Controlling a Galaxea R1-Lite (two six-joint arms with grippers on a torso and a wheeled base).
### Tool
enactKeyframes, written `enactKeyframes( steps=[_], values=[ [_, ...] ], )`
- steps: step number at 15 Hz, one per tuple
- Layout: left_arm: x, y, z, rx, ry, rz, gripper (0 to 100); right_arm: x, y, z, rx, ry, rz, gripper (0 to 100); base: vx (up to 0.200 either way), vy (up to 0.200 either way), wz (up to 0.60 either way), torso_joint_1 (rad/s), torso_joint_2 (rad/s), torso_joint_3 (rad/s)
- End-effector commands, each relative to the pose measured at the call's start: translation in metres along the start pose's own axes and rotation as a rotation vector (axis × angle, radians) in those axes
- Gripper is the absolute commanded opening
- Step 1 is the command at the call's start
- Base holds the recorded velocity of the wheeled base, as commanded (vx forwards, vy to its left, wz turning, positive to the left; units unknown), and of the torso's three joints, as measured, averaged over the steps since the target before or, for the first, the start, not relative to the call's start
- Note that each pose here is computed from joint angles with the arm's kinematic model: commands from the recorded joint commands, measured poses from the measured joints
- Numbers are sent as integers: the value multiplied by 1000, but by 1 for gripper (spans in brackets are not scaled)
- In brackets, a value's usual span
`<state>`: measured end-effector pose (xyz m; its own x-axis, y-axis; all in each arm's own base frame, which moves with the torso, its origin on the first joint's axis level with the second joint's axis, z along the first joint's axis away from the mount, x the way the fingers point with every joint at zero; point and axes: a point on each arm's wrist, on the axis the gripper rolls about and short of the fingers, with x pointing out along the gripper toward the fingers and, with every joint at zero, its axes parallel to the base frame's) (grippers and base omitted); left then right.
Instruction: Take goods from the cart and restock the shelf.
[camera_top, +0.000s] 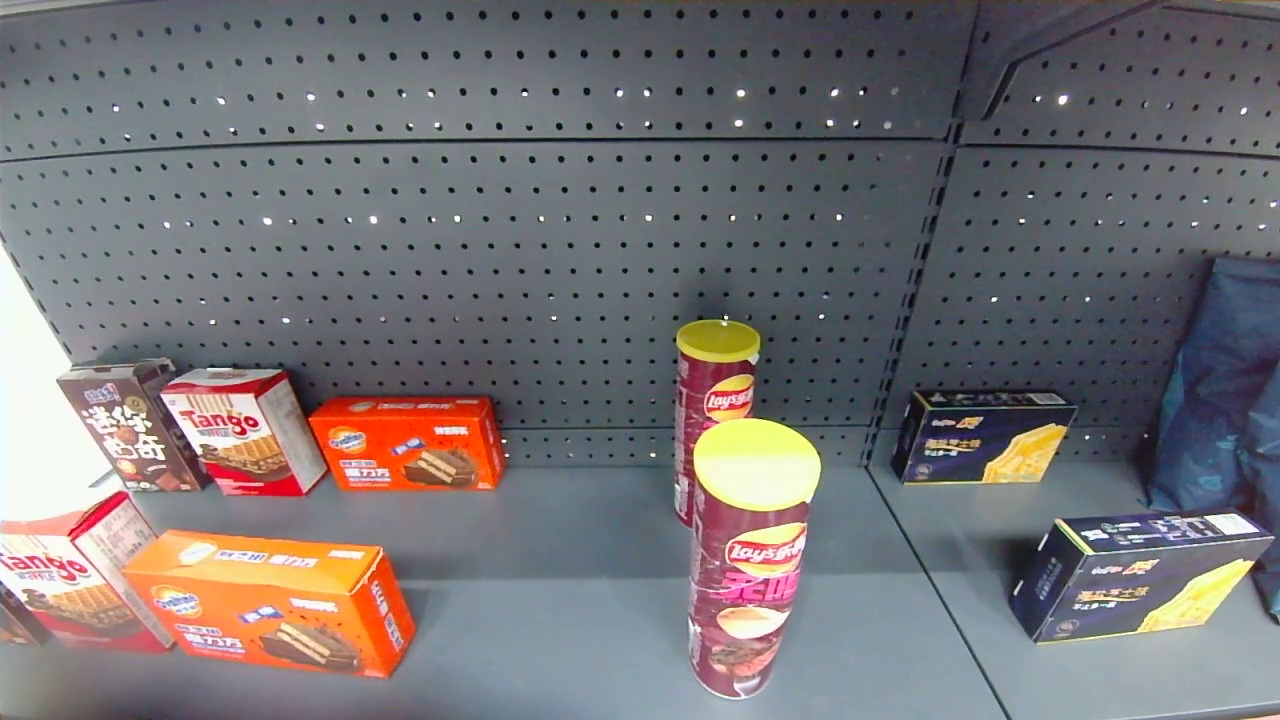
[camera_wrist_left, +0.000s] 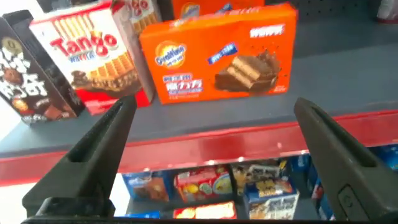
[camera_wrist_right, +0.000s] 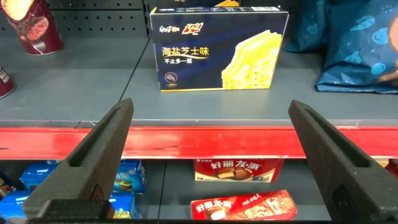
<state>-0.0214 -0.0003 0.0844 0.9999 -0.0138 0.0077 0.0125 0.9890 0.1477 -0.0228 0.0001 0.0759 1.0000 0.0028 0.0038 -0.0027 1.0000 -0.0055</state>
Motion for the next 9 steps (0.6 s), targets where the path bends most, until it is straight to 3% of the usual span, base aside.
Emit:
enactKeyframes(
  steps=[1,3,5,9],
  values=[
    [-3,-1,-2,9,-29,1,100,0,0,0,-1,-1,0,100,0,0,0,0,0,0],
    [-3,-1,-2,-5,-30,-24,100,0,0,0,-1,-1,0,100,0,0,0,0,0,0],
    [-3,-2,-2,-75,-32,-52,100,0,0,0,-1,-1,0,100,0,0,0,0,0,0],
    [-3,-2,-2,-95,-20,-66,100,0,0,0,-1,-1,0,100,0,0,0,0,0,0]
  ],
)
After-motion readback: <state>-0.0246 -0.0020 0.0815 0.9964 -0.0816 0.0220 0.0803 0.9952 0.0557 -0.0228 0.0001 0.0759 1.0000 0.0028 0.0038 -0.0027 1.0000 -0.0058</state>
